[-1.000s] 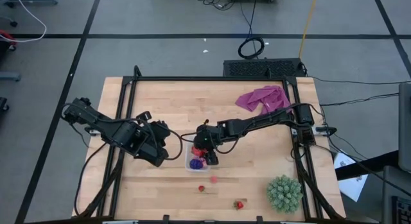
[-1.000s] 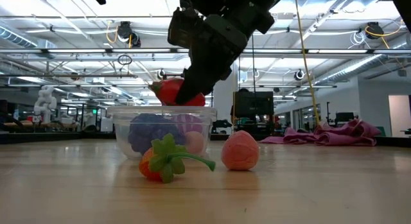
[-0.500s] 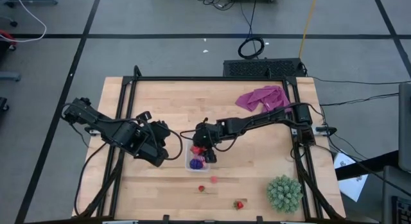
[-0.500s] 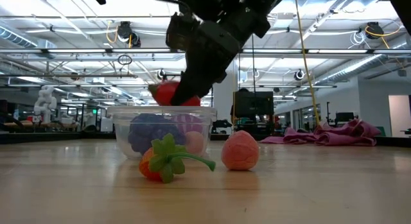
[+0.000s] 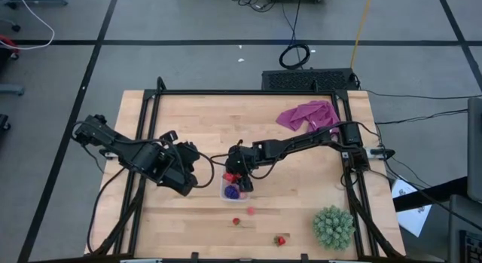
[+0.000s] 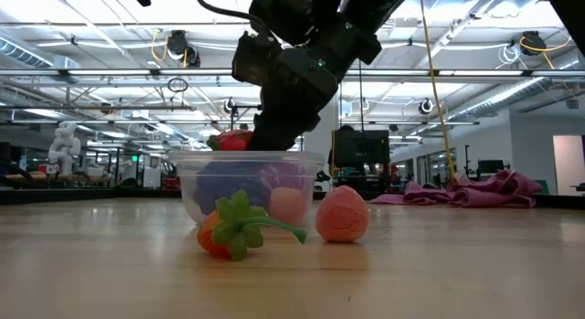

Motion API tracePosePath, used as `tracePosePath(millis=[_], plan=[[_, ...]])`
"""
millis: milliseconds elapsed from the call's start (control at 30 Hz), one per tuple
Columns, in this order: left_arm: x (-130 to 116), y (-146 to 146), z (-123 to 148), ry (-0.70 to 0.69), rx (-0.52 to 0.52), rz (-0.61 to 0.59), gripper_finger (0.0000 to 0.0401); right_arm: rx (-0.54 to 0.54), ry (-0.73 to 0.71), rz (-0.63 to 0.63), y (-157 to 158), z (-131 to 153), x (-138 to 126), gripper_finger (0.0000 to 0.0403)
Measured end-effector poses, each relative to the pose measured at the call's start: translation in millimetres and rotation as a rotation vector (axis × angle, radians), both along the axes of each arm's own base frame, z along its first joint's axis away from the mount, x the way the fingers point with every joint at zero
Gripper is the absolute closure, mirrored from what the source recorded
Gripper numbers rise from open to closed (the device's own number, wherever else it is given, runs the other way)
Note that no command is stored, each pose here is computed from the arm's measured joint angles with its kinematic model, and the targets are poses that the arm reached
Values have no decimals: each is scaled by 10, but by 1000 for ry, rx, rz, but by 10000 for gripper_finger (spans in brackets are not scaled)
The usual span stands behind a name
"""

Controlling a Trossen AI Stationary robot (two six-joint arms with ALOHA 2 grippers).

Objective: Pick and placing Produce into tupperware
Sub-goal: Put the pink dragon fruit into the transparent bin

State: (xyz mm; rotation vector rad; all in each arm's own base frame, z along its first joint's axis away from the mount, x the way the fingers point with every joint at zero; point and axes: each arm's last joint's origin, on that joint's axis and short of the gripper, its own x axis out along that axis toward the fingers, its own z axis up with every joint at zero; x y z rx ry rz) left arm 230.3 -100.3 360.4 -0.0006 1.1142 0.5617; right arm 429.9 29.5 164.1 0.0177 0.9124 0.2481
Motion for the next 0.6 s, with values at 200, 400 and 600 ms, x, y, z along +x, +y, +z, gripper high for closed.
tracePosePath(millis=[200, 400, 600], plan=[[0, 2, 1, 0, 8, -5, 254, -1, 3, 0, 1, -2, -3, 170], [1, 2, 1, 1, 11, -8, 254, -3, 4, 1, 3, -3, -3, 170], [1, 2, 2, 1, 12, -9, 254, -4, 1, 1, 2, 17, -9, 161]])
